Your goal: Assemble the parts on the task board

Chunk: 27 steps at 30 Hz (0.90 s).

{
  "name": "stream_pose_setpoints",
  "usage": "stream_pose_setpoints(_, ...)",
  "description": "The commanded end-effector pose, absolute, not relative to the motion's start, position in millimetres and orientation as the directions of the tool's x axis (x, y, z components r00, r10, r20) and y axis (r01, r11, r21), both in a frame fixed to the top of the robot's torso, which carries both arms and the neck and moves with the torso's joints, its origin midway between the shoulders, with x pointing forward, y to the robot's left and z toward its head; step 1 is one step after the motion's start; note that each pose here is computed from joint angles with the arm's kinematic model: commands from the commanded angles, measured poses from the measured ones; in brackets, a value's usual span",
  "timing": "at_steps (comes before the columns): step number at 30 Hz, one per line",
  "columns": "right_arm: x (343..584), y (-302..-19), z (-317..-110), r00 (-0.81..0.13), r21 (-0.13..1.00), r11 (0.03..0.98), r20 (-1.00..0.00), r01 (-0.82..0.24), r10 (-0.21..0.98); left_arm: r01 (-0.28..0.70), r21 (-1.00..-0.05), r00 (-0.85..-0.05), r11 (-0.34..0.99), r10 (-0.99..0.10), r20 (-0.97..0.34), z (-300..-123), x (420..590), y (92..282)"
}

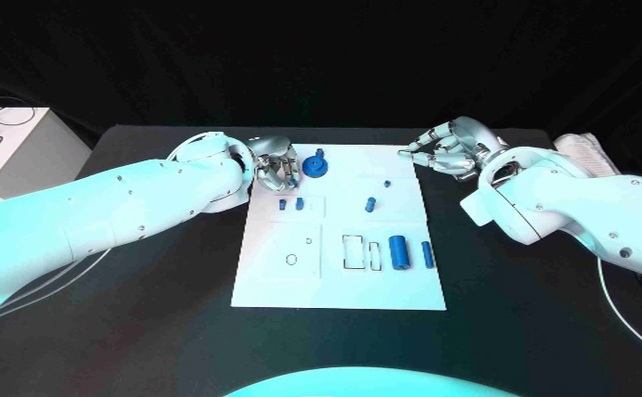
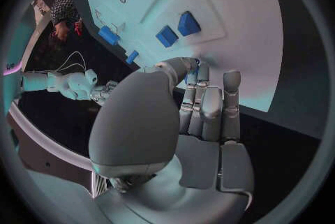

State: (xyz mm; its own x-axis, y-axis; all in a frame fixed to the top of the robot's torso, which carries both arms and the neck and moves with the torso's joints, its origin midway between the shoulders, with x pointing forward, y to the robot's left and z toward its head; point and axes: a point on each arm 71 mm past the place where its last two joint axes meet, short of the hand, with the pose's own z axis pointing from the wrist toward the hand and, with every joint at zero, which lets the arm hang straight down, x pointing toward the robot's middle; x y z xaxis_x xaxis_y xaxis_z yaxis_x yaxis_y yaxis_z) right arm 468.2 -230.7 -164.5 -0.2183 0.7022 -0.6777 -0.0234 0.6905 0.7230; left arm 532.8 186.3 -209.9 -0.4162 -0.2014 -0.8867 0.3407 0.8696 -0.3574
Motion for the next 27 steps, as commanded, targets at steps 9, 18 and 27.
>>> stream_pose_setpoints(9,467.9,-229.6,-164.4,-0.225,0.717,0.696,-0.685,-0.038,0.693,0.343,-0.355,-0.459,0.87,-0.174,-0.871,-216.4,528.7,182.5)
stream_pose_setpoints(18,468.1,-229.7,-164.4,-0.224,0.717,0.696,-0.685,-0.038,0.693,0.352,-0.361,-0.447,0.864,-0.183,-0.876,-214.9,528.4,181.8)
stream_pose_setpoints(27,468.4,-229.6,-164.5,-0.224,0.717,0.696,-0.685,-0.038,0.693,0.356,-0.364,-0.444,0.861,-0.187,-0.876,-214.4,528.1,181.1)
